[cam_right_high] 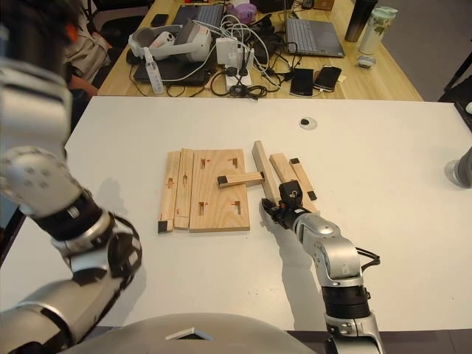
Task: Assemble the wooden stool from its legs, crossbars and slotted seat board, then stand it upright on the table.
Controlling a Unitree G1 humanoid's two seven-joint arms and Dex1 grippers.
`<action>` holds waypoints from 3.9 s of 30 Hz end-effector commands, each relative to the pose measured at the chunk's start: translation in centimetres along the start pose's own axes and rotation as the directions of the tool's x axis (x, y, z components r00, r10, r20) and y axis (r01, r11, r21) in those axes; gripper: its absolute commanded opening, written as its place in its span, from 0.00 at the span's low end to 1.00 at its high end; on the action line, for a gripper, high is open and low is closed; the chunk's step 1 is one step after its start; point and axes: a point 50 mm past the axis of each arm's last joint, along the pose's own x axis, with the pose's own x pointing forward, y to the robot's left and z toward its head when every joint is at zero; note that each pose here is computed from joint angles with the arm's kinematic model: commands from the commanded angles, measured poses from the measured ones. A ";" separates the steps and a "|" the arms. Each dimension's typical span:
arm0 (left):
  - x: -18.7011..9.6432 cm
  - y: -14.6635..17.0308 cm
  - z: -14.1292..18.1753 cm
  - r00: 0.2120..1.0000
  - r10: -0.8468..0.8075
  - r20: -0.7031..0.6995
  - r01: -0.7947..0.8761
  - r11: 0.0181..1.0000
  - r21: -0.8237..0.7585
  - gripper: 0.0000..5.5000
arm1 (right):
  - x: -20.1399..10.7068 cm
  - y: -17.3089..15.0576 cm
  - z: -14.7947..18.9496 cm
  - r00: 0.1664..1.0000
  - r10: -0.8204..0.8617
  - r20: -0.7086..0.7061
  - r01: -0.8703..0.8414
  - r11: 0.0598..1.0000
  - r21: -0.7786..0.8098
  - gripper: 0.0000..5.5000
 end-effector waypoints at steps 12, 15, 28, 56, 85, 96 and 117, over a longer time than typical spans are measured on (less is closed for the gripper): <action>8.9 -10.8 12.3 0.805 -0.402 0.435 0.537 0.806 -0.249 0.19 | 0.2 -0.6 1.0 0.998 -0.038 0.041 0.037 0.999 0.031 0.43; 8.2 -11.5 12.5 0.787 -0.436 0.437 0.557 0.806 -0.199 0.19 | 0.1 -0.7 1.1 0.998 -0.036 0.044 0.034 0.999 0.032 0.43; -5.7 3.5 -3.1 0.912 0.398 -0.103 -0.336 0.866 0.369 0.19 | -0.3 -0.4 0.6 0.998 -0.030 0.052 0.027 0.998 0.054 0.43; -16.9 3.7 -10.4 0.748 0.566 -0.346 -0.209 0.696 0.688 0.19 | -0.9 -0.6 0.4 0.997 -0.035 0.067 0.032 0.998 0.057 0.17; -8.7 7.7 -11.5 0.755 -0.176 -0.632 -0.220 0.840 -0.496 0.34 | -4.4 2.3 11.7 0.537 0.490 0.687 -0.798 0.559 0.226 0.17; -9.0 5.2 -10.4 0.773 -0.384 -0.506 -0.103 0.710 -0.696 0.34 | -5.1 3.7 11.9 0.440 0.598 0.670 -0.878 0.442 0.183 0.17; -9.3 2.2 -8.6 0.769 -0.525 -0.364 0.024 0.593 -0.805 0.26 | -5.7 2.1 10.1 0.383 0.712 0.588 -0.921 0.341 0.188 0.17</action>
